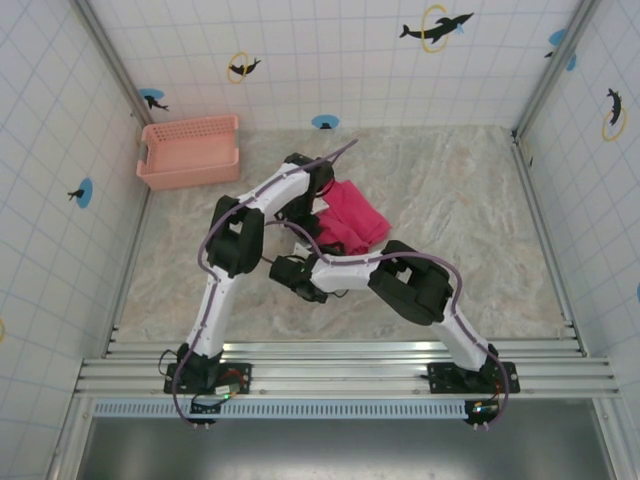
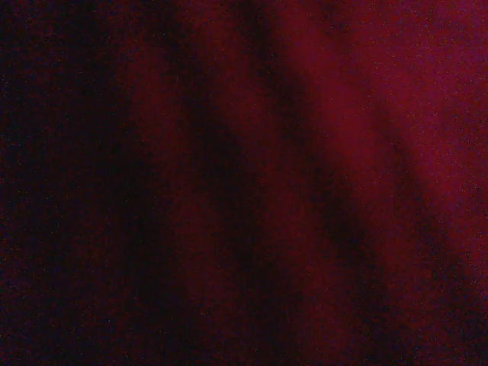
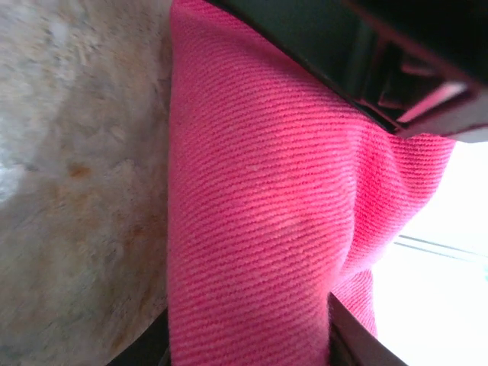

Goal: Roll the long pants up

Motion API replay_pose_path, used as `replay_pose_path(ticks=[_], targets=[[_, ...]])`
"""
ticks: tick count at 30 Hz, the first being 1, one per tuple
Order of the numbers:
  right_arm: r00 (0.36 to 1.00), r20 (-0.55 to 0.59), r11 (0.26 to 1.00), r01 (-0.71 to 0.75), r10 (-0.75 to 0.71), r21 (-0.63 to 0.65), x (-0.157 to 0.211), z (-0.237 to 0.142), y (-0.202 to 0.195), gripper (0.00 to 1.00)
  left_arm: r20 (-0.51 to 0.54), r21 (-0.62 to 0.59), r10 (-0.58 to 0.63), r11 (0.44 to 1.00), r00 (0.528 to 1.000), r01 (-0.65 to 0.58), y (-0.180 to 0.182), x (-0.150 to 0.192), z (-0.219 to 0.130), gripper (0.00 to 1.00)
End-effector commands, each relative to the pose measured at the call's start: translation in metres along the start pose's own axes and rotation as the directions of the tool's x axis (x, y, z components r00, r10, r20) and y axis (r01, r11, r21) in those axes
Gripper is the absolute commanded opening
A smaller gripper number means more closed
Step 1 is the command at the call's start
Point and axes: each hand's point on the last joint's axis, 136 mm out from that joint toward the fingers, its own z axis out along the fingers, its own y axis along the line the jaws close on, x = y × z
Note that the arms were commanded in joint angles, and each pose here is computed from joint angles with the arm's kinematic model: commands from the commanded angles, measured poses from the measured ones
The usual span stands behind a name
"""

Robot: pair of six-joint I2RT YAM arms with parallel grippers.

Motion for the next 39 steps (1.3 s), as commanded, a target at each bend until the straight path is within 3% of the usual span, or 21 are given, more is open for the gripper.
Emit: replay_pose_path(ticks=[1, 6, 9, 13, 16, 20, 27, 34, 39], targets=[[0.995, 0.097, 0.963, -0.011, 0.038, -0.270, -0.009, -0.019, 0.019, 0.16, 0.021, -0.030, -0.023, 0.999, 1.000, 0.024, 0.027, 0.025, -0.033, 0.97], [0.971, 0.160, 0.859, -0.076, 0.180, -0.507, -0.014, -0.052, 0.004, 0.16, 0.121, -0.061, -0.129, 0.989, 0.984, 0.137, 0.068, 0.048, -0.081, 0.98], [0.944, 0.139, 0.741, -0.139, 0.301, -0.657, -0.015, -0.065, -0.003, 0.16, 0.158, -0.077, -0.179, 0.978, 0.971, 0.193, 0.085, 0.065, -0.101, 0.98], [0.874, 0.010, 0.438, -0.234, 0.486, -0.868, -0.019, -0.075, 0.002, 0.17, 0.177, -0.086, -0.199, 0.972, 0.964, 0.217, 0.088, 0.080, -0.111, 0.98], [0.793, -0.151, 0.184, -0.314, 0.590, -0.931, -0.022, -0.072, 0.004, 0.17, 0.176, -0.068, -0.203, 0.974, 0.963, 0.218, 0.083, 0.084, -0.107, 0.97], [0.647, -0.318, -0.066, -0.382, 0.693, -0.922, -0.027, -0.056, 0.002, 0.17, 0.154, -0.041, -0.204, 0.976, 0.967, 0.212, 0.076, 0.083, -0.094, 0.97], [0.373, -0.569, -0.402, -0.437, 0.733, -0.805, -0.019, -0.018, 0.013, 0.16, 0.155, -0.035, -0.185, 0.981, 0.970, 0.193, 0.067, 0.069, -0.089, 0.98], [0.249, -0.731, -0.583, -0.467, 0.635, -0.665, -0.009, 0.013, 0.046, 0.16, 0.174, 0.066, -0.220, 0.975, 0.960, 0.211, 0.045, 0.032, -0.079, 0.98], [0.223, -0.792, -0.618, -0.520, 0.568, -0.589, -0.001, 0.024, 0.071, 0.16, 0.131, 0.116, -0.288, 0.955, 0.948, 0.274, 0.032, 0.016, -0.058, 0.98]])
